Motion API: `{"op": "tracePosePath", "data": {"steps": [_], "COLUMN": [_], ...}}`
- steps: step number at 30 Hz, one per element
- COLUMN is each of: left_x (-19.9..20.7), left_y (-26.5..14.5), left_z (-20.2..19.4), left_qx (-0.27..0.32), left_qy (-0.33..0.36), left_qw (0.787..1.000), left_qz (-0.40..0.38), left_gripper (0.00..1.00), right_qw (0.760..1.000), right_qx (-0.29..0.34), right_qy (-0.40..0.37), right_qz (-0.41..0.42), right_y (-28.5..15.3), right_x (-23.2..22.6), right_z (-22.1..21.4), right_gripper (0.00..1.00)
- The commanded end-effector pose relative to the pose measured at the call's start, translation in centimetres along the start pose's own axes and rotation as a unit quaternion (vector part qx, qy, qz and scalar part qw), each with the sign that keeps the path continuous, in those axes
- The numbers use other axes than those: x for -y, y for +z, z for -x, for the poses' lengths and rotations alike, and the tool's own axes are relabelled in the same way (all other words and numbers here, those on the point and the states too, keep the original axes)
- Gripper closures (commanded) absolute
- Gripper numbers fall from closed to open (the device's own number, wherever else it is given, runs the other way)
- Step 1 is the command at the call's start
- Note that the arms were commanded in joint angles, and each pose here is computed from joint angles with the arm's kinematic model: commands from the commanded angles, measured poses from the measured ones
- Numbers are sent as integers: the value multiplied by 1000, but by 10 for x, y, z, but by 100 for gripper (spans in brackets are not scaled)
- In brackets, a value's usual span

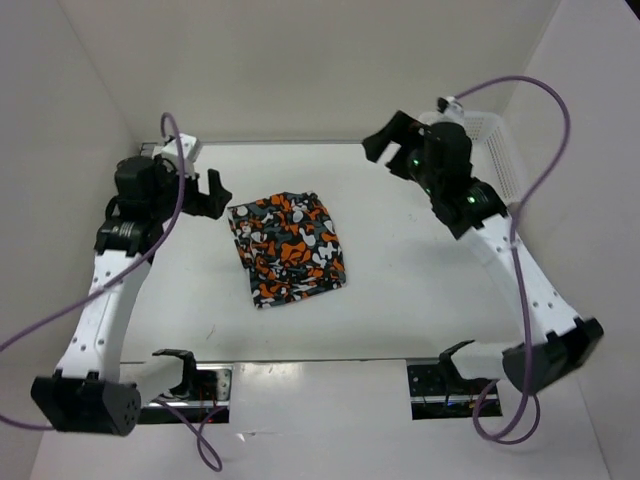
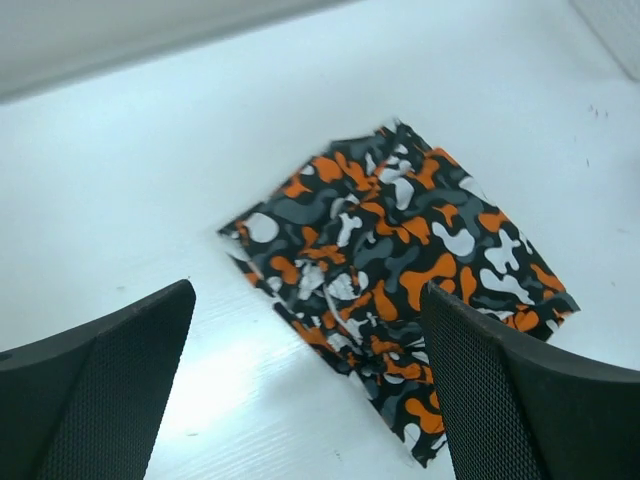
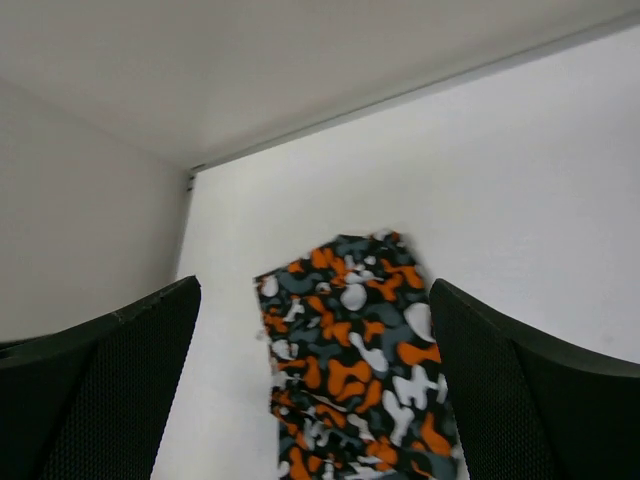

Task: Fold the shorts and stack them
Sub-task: Fold the shorts

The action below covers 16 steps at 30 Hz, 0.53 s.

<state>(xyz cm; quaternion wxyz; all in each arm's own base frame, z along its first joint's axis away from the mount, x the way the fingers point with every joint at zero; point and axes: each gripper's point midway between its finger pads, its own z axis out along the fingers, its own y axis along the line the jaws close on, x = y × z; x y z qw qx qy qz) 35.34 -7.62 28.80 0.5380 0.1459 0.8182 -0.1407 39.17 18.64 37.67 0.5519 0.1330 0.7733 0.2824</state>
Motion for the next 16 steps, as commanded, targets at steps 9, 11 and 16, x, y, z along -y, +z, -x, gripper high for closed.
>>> {"op": "tracePosePath", "data": {"steps": [9,11,16], "left_x": [-9,-8,-2], "left_y": [-66,-64,-75], "left_z": [-52,-66,-77], "left_qx": [5,-8,-7], "left_qy": [-9,-13,-13], "left_qw": [997,997,997], "left_qz": [76,75,76], "left_gripper": [0,0,0], "right_qw": [981,980,974], "right_qx": [32,49,33], "right_qy": [1,3,7], "right_qz": [-189,-193,-224], "right_y": [-109,-126,-142], "right_x": [152,156,169], "right_z": [-25,-22,-31], "right_gripper": [0,0,0]}}
